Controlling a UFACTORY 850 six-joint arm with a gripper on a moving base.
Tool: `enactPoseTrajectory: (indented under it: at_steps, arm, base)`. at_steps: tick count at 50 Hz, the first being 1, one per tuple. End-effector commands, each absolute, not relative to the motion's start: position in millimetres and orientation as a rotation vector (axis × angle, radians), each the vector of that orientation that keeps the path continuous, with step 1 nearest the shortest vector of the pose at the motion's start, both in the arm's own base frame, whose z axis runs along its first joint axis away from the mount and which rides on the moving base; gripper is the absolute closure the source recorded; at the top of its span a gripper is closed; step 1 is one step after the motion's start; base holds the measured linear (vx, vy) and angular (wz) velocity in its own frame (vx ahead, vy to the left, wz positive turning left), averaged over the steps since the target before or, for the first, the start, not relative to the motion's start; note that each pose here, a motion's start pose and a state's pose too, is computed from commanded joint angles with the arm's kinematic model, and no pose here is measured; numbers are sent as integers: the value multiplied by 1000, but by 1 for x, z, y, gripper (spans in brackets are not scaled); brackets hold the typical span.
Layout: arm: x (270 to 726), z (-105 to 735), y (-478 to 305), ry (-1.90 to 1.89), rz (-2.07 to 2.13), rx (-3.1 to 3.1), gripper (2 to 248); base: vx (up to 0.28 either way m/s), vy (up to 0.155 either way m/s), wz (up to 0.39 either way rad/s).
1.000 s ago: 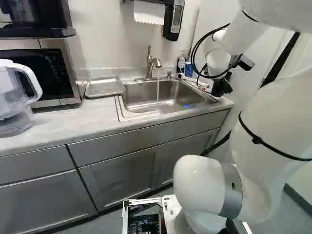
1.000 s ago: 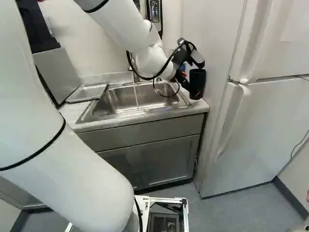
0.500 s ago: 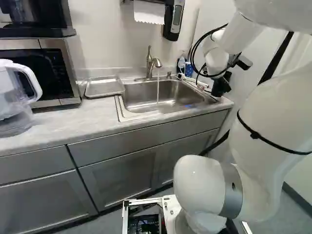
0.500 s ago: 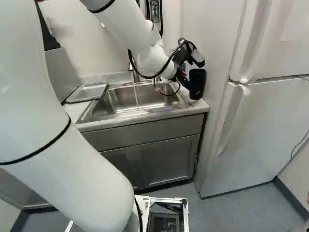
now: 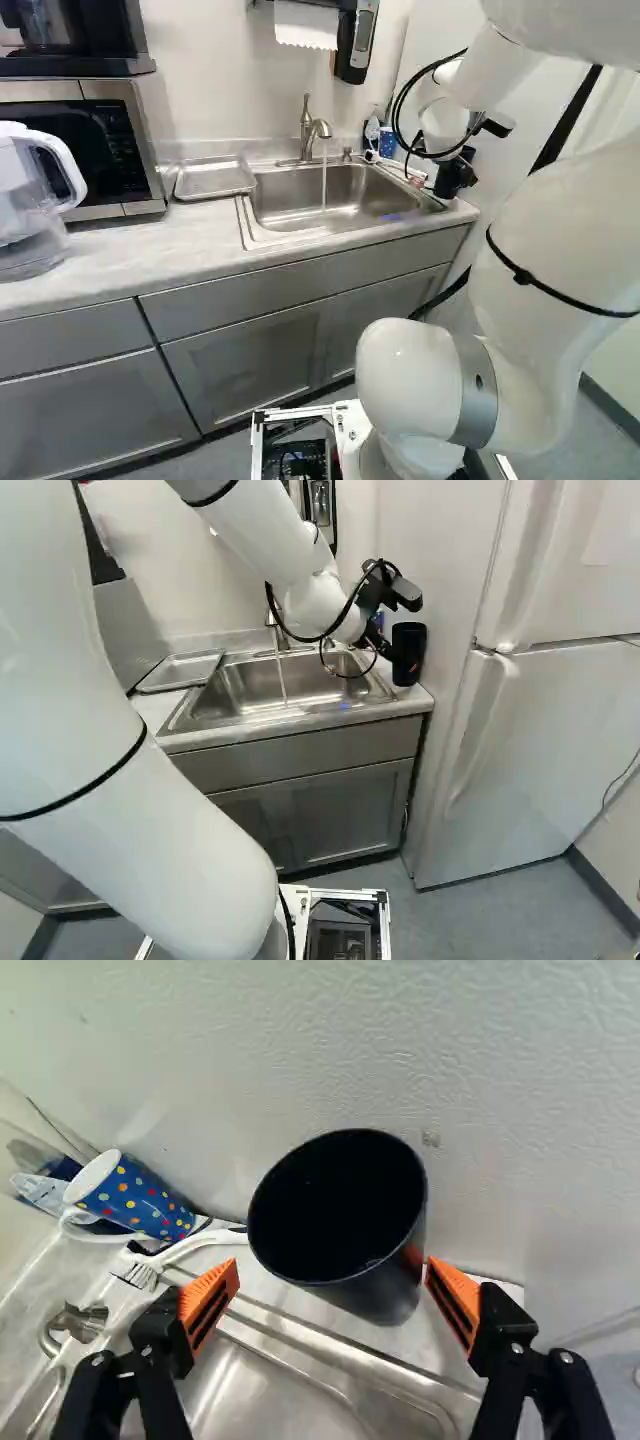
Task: Rinse the cup and place it in the tray
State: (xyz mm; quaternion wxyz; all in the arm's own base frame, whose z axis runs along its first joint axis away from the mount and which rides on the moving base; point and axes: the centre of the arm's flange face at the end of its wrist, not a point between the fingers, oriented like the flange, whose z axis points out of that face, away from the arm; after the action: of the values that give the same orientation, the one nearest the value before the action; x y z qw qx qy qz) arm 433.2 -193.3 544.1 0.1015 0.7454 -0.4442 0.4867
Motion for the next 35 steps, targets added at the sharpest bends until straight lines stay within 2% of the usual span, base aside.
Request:
enactPoseTrajectory:
  at_steps: [9,35]
  arm:
    - [433,544,-193,-1191,1403,2231,3]
    - [433,544,-193,-1191,1403,2230,3]
  base:
    - [0,0,0]
    - [0,0,0]
